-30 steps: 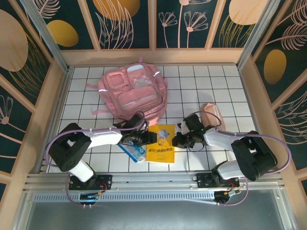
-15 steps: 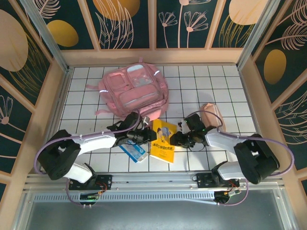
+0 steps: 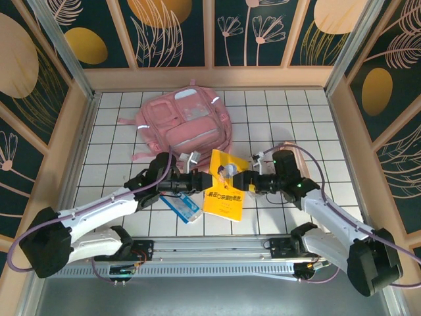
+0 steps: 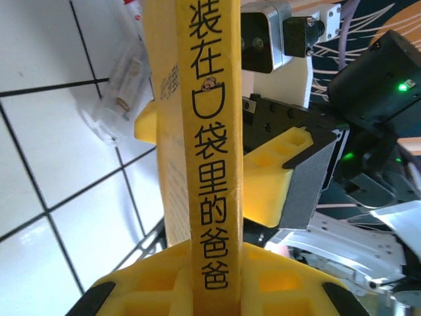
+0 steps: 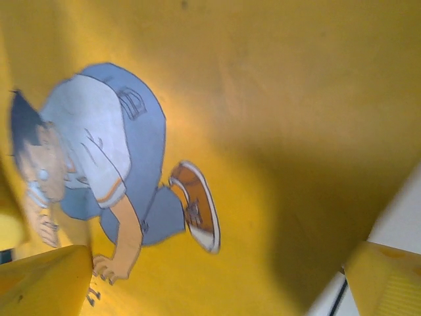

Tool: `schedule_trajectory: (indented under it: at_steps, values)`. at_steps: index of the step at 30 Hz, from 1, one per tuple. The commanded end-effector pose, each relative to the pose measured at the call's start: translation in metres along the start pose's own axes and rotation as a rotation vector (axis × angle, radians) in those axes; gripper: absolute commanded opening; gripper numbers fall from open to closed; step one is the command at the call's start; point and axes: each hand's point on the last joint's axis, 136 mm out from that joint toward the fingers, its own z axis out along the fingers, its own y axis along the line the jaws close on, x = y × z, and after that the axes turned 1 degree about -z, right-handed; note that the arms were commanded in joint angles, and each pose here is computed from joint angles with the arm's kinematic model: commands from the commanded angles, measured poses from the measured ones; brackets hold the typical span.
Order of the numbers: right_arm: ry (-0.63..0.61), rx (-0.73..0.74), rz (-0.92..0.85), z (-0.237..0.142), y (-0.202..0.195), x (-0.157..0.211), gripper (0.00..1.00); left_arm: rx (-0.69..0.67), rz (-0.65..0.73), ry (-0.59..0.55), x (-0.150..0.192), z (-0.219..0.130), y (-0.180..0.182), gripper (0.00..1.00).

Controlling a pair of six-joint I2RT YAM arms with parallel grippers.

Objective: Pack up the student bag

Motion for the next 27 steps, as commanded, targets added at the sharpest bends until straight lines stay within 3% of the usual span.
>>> schedule_trajectory:
  at_steps: [1,7,16,21,25,27]
  values:
    - [0.020,-0.174,-0.020,-0.008,0.031,0.006,0.98,0.230,0.092,-0.033,-0.007,-0.015,-0.063,0.00]
    - [0.010,-0.404,-0.065,-0.034,0.098,-0.009,0.98,0.391,0.131,-0.062,-0.022,-0.037,-0.103,0.00]
    - [-0.103,-0.585,-0.076,-0.066,0.154,-0.039,0.86,0.406,0.145,-0.111,-0.046,-0.047,-0.112,0.00]
    - [-0.162,-0.601,-0.031,-0.074,0.153,-0.053,0.62,0.377,0.097,-0.204,-0.063,-0.054,-0.094,0.00]
    - [-0.266,-0.548,0.056,-0.077,0.133,-0.069,0.29,0.342,0.042,-0.309,-0.076,-0.057,-0.074,0.00]
    - [-0.264,-0.522,0.073,-0.073,0.127,-0.072,0.22,0.342,0.036,-0.320,-0.078,-0.056,-0.070,0.00]
